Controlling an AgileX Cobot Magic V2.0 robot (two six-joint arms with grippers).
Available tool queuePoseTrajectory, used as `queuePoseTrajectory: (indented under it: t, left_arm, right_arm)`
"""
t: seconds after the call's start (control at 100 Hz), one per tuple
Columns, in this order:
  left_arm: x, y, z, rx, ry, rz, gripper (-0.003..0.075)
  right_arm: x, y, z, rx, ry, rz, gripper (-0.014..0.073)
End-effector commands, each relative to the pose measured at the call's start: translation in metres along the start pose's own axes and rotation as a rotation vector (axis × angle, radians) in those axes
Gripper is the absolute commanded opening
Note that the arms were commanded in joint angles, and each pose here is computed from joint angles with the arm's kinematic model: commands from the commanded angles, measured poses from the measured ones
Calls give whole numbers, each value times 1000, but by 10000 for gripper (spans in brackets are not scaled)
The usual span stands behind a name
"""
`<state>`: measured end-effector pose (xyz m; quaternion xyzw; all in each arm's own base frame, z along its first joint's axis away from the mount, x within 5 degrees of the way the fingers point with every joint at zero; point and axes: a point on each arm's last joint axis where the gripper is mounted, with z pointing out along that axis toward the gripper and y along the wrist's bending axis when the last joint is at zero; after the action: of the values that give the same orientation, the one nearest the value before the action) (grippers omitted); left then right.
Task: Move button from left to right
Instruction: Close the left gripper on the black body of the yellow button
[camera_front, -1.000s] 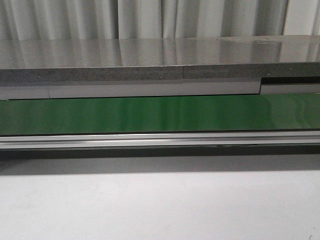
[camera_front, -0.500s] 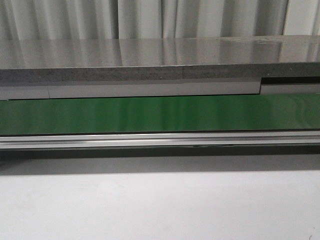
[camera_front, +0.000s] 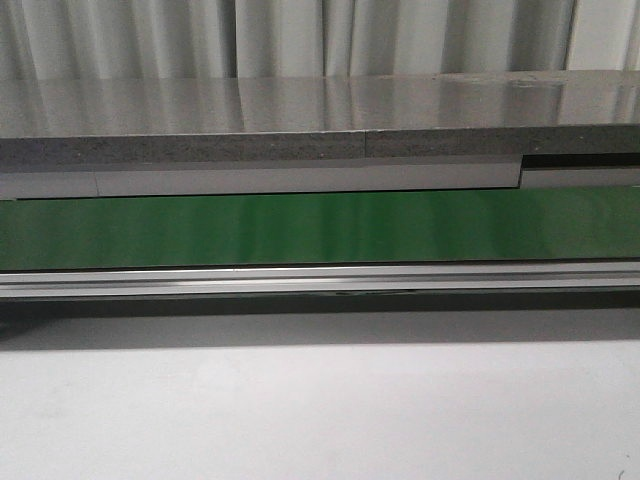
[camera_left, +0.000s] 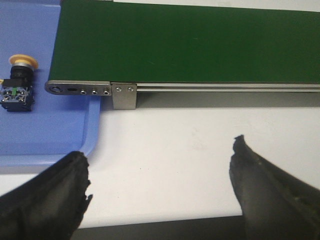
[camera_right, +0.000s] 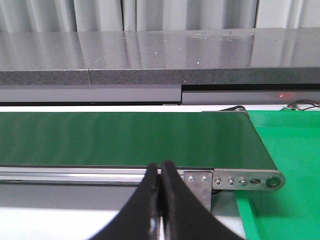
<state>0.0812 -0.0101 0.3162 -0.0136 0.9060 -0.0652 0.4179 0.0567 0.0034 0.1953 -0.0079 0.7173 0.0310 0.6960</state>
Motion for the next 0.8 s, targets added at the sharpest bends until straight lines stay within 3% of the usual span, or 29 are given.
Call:
queuePoseTrajectory:
  t: [0.0, 0.19, 0.39, 0.79]
  left_arm:
    - [-17, -2, -6, 9, -80, -22, 554]
    - [-41, 8, 1, -106, -43, -41, 554]
    - [-76, 26, 33, -210, 31, -82, 554]
    - [-133, 109, 132, -371, 172, -228, 554]
  right_arm:
    - [-14, 0, -3, 9, -117, -8, -67]
    - [-14, 0, -3, 9, -117, -8, -67]
    - [-14, 0, -3, 9, -117, -8, -67]
    - [-14, 0, -3, 9, -117, -8, -67]
